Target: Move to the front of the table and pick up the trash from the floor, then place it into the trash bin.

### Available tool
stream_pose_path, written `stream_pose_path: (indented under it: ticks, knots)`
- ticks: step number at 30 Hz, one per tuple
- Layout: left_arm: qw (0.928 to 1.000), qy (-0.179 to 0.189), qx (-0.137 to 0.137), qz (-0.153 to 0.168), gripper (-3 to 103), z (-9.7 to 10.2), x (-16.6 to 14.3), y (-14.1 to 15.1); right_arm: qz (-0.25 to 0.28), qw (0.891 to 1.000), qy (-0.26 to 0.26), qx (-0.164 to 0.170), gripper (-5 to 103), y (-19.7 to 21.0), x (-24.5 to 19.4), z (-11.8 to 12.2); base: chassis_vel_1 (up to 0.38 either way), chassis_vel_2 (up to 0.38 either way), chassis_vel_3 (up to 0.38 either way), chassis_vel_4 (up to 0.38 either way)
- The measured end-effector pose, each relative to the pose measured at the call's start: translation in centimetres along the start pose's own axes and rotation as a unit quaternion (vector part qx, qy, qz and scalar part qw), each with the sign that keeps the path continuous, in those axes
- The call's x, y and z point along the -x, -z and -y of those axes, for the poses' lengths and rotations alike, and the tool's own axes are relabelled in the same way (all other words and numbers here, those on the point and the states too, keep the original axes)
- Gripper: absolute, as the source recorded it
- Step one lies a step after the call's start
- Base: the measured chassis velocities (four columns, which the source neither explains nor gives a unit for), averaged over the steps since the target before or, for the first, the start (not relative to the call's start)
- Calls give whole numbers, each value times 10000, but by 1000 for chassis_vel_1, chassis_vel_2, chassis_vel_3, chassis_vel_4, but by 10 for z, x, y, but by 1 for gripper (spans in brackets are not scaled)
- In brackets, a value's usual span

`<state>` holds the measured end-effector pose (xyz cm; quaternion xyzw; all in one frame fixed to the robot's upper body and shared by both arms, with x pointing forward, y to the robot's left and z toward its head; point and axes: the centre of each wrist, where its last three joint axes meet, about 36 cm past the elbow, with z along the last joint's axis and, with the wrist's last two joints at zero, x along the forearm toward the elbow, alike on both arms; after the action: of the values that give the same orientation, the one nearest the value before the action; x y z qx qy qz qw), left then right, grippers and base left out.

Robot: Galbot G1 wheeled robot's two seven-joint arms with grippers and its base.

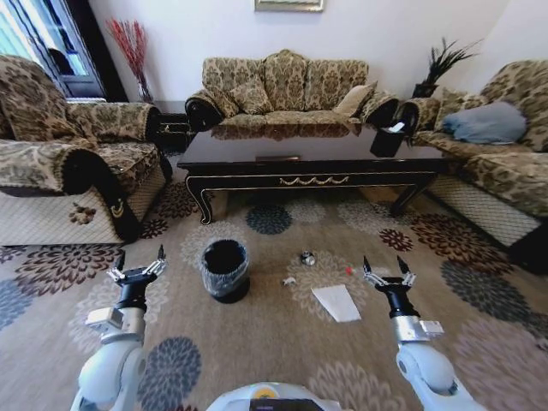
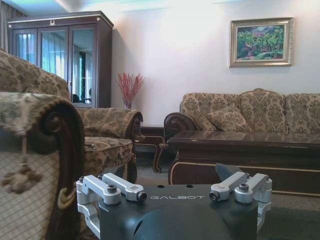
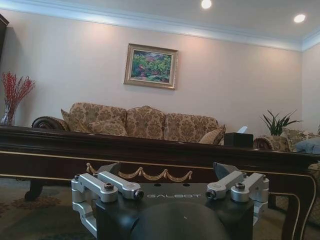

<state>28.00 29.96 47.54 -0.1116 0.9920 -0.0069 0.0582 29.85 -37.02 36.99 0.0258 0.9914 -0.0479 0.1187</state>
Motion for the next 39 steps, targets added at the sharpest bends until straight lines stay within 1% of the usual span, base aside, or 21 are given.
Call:
stream_pose_path:
  ticks: [6,12,14,16,17,19,20,21,22,24,25,28,29,30,31,33,34,36,37,38,39]
  knots:
    - [10000,-14,-16,5,100,2,0,3,123,9999,-15,40,100,-1,1,0,-221,228,209,-195]
    - [10000,-53,-30,10,100,3,5,16,173,9998,-19,62,100,0,2,-1,-50,50,51,-43]
    - [9999,-86,-56,-40,100,2,10,21,185,9998,-20,52,100,0,2,-1,0,0,0,0]
    - [9995,-277,23,-146,100,0,19,30,193,9998,27,-54,100,-1,2,-1,17,-28,-7,16]
    - [9995,-277,23,-146,100,0,19,30,193,9998,27,-54,100,-1,2,-1,0,0,0,0]
    - [9988,-408,163,-224,100,-4,26,31,199,9997,66,-148,100,-1,3,0,0,0,0,0]
    - [9979,-511,262,-312,100,-6,31,31,185,9995,68,-234,100,-1,4,0,0,0,0,0]
    - [9979,-511,262,-312,100,-6,31,31,185,9995,68,-234,100,-1,4,0,0,0,0,0]
    - [9960,-657,323,-508,100,-10,40,30,147,9993,44,-338,100,-2,6,0,0,0,0,0]
    - [9917,-774,133,-1018,100,-11,52,33,101,9991,-13,-417,100,-3,8,1,0,0,0,0]
    - [9917,-774,133,-1018,100,-11,52,33,101,9991,-13,-417,100,-3,8,1,0,0,0,0]
    - [9791,-867,-116,-1835,100,-6,62,39,61,9987,-51,-505,100,-5,7,1,0,0,0,0]
    - [9677,-938,-261,-2327,100,0,66,42,43,9986,-59,-525,100,-5,6,1,0,0,0,0]
    - [9585,-1010,-353,-2644,100,5,70,43,28,9986,-66,-527,100,-6,5,1,0,0,0,0]
    - [9585,-1010,-353,-2644,100,5,70,43,28,9986,-66,-527,100,-6,5,1,0,0,0,0]
    - [9484,-1071,-455,-2950,100,10,73,44,17,9986,-80,-528,100,-6,4,1,0,0,0,0]
    - [9386,-1097,-586,-3217,100,16,78,40,-9,9985,-93,-534,100,-7,2,1,0,0,0,0]
    - [9338,-1073,-607,-3360,100,19,83,32,-32,9984,-105,-552,100,-9,1,1,0,0,0,0]
    - [9338,-1073,-607,-3360,100,19,83,32,-32,9984,-105,-552,100,-9,1,1,0,0,0,0]
    - [9319,-1048,-609,-3420,100,20,85,27,-43,9984,-109,-560,100,-10,1,2,0,0,0,0]
    - [9279,-989,-613,-3541,100,22,87,18,-73,9982,-116,-584,100,-12,0,1,0,0,0,0]
